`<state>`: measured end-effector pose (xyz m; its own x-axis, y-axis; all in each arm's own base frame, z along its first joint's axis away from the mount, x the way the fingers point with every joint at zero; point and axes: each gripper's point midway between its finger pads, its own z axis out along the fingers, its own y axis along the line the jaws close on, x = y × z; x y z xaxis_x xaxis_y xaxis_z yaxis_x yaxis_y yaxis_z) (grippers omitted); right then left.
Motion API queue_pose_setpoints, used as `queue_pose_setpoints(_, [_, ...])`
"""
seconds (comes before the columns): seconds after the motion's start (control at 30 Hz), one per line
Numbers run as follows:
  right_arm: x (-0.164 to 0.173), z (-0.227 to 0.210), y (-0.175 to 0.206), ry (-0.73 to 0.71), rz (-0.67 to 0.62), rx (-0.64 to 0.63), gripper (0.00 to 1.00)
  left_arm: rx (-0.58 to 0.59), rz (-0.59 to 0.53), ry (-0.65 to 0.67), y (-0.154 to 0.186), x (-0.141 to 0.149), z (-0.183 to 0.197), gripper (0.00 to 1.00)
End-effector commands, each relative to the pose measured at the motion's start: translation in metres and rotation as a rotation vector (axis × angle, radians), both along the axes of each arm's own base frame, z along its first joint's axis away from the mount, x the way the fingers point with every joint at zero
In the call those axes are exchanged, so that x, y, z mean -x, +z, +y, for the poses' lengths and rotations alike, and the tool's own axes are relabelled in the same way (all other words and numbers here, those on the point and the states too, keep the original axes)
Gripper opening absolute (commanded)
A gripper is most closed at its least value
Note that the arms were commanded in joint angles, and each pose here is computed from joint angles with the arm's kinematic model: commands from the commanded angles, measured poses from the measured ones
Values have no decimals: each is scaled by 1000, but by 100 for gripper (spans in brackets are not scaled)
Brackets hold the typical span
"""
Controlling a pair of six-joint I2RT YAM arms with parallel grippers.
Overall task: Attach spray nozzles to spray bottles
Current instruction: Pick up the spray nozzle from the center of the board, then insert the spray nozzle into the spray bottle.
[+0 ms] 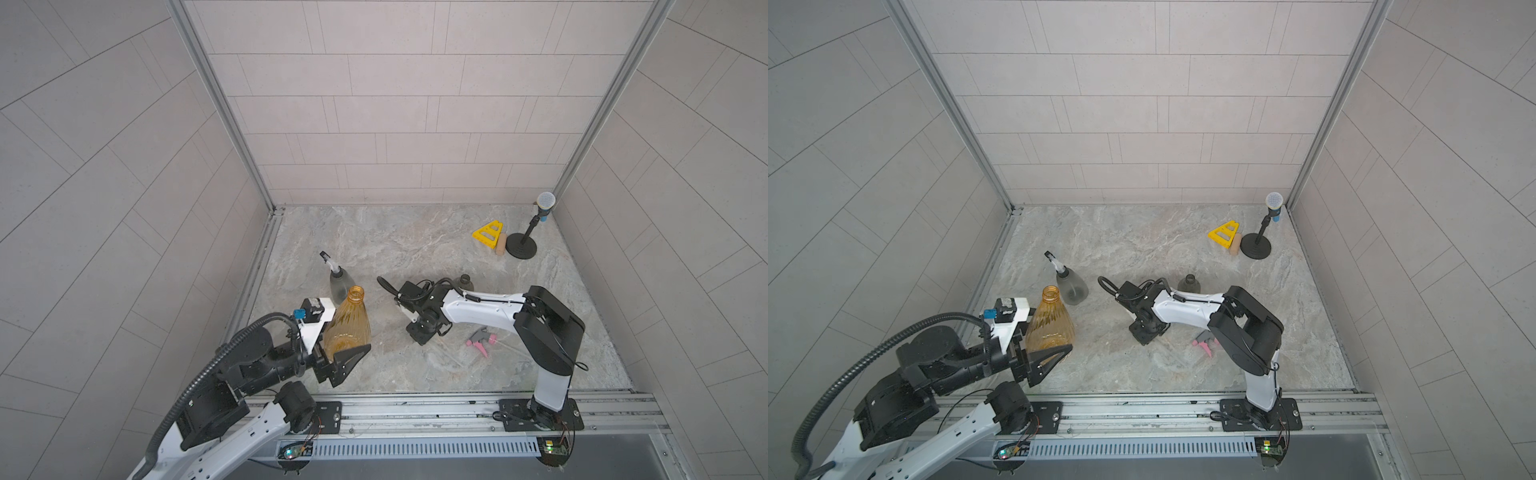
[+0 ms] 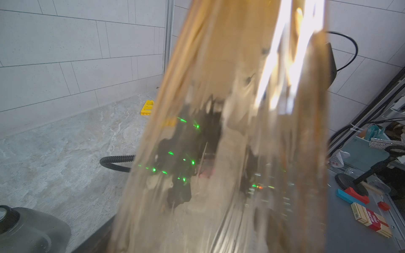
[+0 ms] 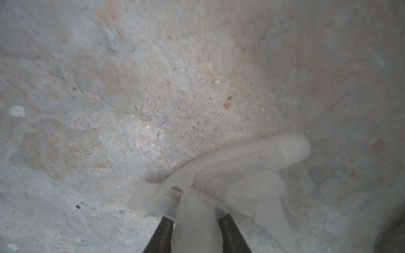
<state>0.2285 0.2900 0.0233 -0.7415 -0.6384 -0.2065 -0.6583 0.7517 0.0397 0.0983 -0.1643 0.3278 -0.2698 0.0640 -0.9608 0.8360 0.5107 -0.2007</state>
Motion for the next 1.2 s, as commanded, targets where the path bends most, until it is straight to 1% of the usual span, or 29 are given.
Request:
queue_pose_setpoints(0.0, [-7, 12, 32, 2, -83, -119, 29, 35, -24, -27, 9, 0, -7, 0])
queue_pose_setpoints(0.13, [-17, 12, 85, -36, -220, -277, 28, 75, -37, -55, 13, 3, -11, 0])
queue_pose_setpoints(0.23, [-20, 6, 146, -60, -350, -404, 28, 77, -36, -64, 12, 2, -14, 0])
queue_pose_setpoints(0.33, [-19, -5, 227, -73, -523, -570, 28, 76, -26, -88, 10, 0, -21, 0])
queue_pose_setpoints(0.4, [-15, -14, 290, -76, -638, -697, 29, 85, -25, -107, 10, -1, -27, 0])
queue_pose_setpoints(0.47, [-6, -19, 346, -59, -718, -817, 29, 102, -25, -126, 10, -1, -33, 0])
queue_pose_setpoints(0.6, [19, -19, 445, 24, -816, -1079, 29, 133, -36, -182, 20, 3, -41, 0])
queue_pose_setpoints(0.7, [39, -19, 508, 91, -863, -1273, 29, 139, -38, -232, 22, 8, -47, 0])
queue_pose_setpoints(0.77, [51, -17, 542, 137, -878, -1388, 29, 138, -35, -253, 20, 9, -50, 0])
queue_pose_setpoints(0.87, [66, -15, 583, 190, -872, -1562, 29, 143, -36, -267, 19, 11, -51, 0])
queue_pose_setpoints(0.97, [80, -11, 613, 247, -829, -1730, 29, 156, -50, -275, 22, 14, -50, 0])
queue_pose_setpoints(1.07, [96, -9, 634, 311, -807, -1829, 28, 154, -52, -270, 21, 14, -49, 0])
queue_pose_setpoints(1.17, [110, -1, 643, 365, -765, -1850, 28, 142, -38, -262, 18, 11, -50, 0])
